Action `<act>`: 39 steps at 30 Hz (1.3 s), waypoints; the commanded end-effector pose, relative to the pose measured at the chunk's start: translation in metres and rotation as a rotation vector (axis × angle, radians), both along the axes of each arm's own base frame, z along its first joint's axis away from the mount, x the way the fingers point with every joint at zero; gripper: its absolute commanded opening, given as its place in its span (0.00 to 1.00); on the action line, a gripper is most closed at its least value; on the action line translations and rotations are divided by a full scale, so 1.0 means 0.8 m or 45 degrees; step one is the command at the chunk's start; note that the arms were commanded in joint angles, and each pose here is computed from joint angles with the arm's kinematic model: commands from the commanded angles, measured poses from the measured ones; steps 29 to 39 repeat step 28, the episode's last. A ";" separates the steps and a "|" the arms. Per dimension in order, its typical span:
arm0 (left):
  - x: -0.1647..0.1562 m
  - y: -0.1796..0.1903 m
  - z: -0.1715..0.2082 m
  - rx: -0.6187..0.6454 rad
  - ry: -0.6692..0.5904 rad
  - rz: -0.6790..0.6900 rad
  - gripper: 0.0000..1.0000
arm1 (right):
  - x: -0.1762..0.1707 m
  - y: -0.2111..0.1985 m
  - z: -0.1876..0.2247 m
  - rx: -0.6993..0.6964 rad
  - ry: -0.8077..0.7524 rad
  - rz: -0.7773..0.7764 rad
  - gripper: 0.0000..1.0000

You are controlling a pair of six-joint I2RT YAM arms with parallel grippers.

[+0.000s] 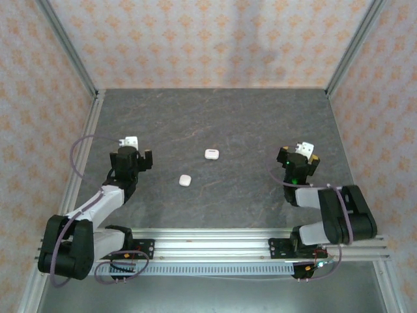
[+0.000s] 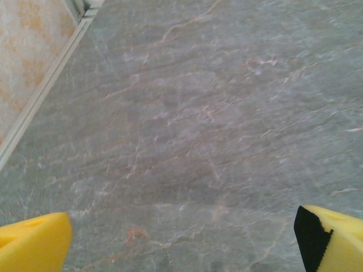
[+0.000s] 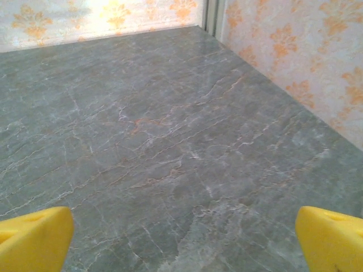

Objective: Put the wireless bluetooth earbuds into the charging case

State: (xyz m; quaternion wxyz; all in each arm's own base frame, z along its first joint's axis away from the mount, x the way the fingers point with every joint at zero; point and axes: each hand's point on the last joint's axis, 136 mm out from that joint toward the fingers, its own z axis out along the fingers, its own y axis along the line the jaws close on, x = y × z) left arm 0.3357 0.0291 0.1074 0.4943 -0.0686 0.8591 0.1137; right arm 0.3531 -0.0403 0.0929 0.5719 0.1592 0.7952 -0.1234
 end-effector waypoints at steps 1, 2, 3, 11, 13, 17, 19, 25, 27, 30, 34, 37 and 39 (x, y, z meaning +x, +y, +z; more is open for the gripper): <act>0.024 0.000 0.039 -0.048 -0.297 -0.014 1.00 | 0.022 0.002 0.015 0.000 -0.169 0.014 1.00; 0.025 -0.002 0.036 -0.036 -0.305 -0.029 1.00 | 0.022 0.000 0.019 0.002 -0.192 0.000 0.99; 0.027 -0.002 0.031 -0.026 -0.304 -0.040 1.00 | 0.021 -0.002 0.017 0.015 -0.149 -0.012 1.00; 0.071 -0.003 -0.017 -0.077 -0.154 -0.047 1.00 | 0.037 -0.012 0.007 0.048 -0.057 -0.039 1.00; 0.070 -0.001 -0.018 -0.076 -0.155 -0.037 1.00 | 0.038 -0.009 0.007 0.053 -0.045 -0.024 1.00; 0.071 -0.002 -0.018 -0.073 -0.155 -0.047 1.00 | 0.038 -0.009 0.006 0.049 -0.045 -0.023 1.00; 0.071 -0.003 -0.017 -0.070 -0.155 -0.048 1.00 | 0.038 -0.009 0.006 0.049 -0.047 -0.021 1.00; 0.071 -0.004 -0.018 -0.065 -0.153 -0.050 1.00 | 0.042 -0.004 0.004 0.059 -0.034 0.015 1.00; 0.072 -0.005 -0.017 -0.066 -0.157 -0.051 1.00 | 0.041 -0.004 0.005 0.059 -0.037 0.015 1.00; 0.072 -0.005 -0.017 -0.066 -0.155 -0.052 1.00 | 0.041 -0.004 0.006 0.057 -0.040 0.015 1.00; 0.072 -0.005 -0.017 -0.066 -0.155 -0.052 1.00 | 0.041 -0.004 0.006 0.057 -0.040 0.015 1.00; 0.072 -0.005 -0.017 -0.066 -0.155 -0.052 1.00 | 0.041 -0.004 0.006 0.057 -0.040 0.015 1.00; 0.072 -0.005 -0.017 -0.066 -0.155 -0.052 1.00 | 0.041 -0.004 0.006 0.057 -0.040 0.015 1.00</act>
